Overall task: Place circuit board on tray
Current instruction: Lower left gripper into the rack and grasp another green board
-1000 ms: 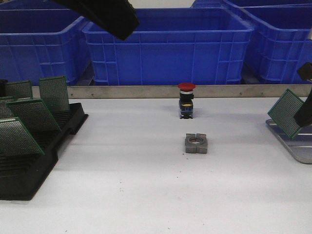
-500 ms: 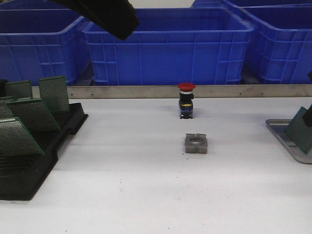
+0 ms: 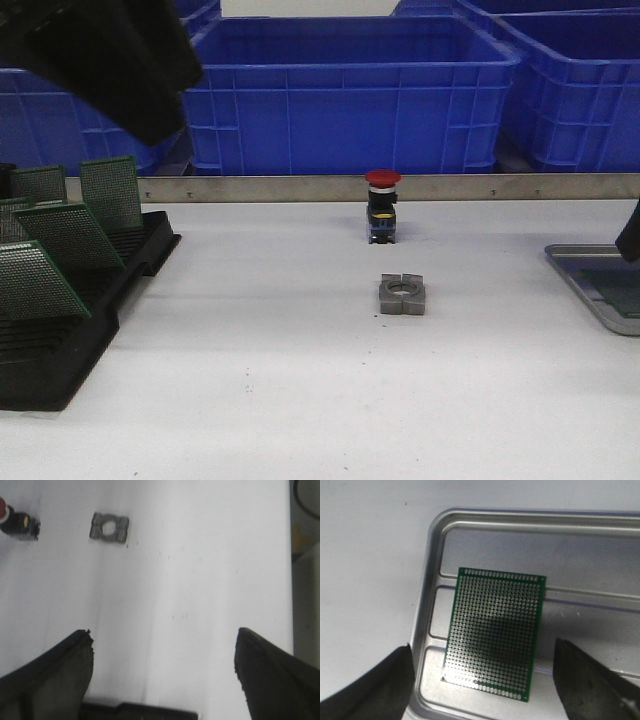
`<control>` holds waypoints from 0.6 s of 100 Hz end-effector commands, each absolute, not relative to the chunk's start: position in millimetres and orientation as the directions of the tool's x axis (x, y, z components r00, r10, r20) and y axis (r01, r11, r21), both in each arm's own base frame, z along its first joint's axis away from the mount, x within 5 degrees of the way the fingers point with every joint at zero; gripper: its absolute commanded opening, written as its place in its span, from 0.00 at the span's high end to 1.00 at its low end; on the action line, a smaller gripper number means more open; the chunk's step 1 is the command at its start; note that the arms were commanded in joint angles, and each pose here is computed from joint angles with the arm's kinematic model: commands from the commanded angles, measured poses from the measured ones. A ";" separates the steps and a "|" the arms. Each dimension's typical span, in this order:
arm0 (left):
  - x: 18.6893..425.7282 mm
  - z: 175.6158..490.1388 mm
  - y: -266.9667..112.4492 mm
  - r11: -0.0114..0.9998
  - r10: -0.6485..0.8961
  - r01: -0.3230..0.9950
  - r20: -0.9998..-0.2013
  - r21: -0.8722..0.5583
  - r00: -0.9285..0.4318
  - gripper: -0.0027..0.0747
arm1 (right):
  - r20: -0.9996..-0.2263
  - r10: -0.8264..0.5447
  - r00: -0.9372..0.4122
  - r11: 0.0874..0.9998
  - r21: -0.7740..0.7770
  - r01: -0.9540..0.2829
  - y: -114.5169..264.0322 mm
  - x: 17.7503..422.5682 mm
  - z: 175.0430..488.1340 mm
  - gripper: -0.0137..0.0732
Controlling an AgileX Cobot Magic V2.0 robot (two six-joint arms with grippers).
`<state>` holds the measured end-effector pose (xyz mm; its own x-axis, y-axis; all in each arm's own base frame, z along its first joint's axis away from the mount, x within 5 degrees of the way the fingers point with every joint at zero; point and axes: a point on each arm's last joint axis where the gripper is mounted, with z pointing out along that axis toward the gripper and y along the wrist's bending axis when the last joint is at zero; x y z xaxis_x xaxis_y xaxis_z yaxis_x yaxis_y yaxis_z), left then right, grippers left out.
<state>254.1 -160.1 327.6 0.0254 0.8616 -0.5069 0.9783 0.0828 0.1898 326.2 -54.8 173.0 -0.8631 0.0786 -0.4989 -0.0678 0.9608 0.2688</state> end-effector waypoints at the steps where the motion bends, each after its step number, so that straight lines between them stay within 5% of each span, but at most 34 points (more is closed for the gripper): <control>1: 251.2 345.0 -150.0 0.085 0.887 0.959 -0.458 0.270 0.050 0.27 | -0.565 0.077 -0.822 0.968 0.240 -0.075 -58.2 329.9 194.8 0.16; 25: 255.3 327.9 -125.5 0.053 0.982 0.949 -0.187 0.310 0.007 0.27 | -0.565 0.077 -0.822 0.968 0.240 -0.075 -58.2 329.9 194.8 0.16; 60: 266.1 276.0 -123.8 0.048 0.995 0.961 -0.095 0.272 -0.022 0.27 | -0.565 0.077 -0.822 0.968 0.240 -0.075 -58.2 329.9 194.8 0.16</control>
